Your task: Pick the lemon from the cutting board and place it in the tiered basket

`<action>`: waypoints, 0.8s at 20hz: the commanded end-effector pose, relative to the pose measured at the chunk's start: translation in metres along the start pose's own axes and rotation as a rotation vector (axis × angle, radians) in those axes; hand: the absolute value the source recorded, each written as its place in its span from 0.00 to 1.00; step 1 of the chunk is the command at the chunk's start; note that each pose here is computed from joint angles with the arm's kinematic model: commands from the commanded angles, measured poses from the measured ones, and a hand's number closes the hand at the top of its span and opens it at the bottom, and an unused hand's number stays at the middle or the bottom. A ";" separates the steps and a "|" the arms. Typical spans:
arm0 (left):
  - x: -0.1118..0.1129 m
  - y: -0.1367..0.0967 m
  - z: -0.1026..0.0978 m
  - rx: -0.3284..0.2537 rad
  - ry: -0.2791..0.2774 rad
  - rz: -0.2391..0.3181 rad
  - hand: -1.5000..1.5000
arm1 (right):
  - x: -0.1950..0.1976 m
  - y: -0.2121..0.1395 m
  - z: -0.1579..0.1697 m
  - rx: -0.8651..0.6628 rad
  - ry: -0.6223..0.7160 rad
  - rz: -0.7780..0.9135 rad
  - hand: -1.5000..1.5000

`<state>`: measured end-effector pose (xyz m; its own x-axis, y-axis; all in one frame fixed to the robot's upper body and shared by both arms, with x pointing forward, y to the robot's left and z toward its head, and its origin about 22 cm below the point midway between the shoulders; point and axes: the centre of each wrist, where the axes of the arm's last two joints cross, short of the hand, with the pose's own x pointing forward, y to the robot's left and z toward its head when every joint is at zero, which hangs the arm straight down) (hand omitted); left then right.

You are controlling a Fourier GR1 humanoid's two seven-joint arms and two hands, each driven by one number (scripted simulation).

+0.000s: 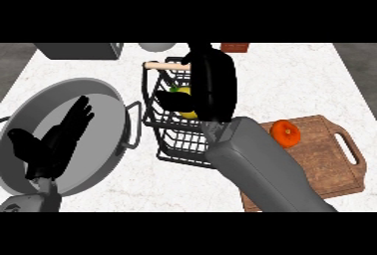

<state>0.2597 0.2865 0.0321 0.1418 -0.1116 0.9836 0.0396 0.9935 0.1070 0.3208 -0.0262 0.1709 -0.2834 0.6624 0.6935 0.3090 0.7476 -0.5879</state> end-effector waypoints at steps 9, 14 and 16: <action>0.010 -0.008 -0.008 0.010 0.016 0.004 0.50 | 0.001 -0.045 -0.030 -0.174 0.185 -0.460 0.00; -0.005 0.008 0.009 0.033 0.010 0.005 0.50 | -0.043 -0.107 -0.031 -0.311 0.206 -0.484 0.00; 0.005 0.013 0.000 0.044 0.012 0.005 0.50 | -0.043 -0.121 -0.010 -0.355 0.203 -0.490 0.00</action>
<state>0.2576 0.2941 0.0362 0.1504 -0.1111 0.9824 0.0129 0.9938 0.1104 0.3213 -0.1127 0.2066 -0.2742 0.2298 0.9338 0.4157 0.9039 -0.1004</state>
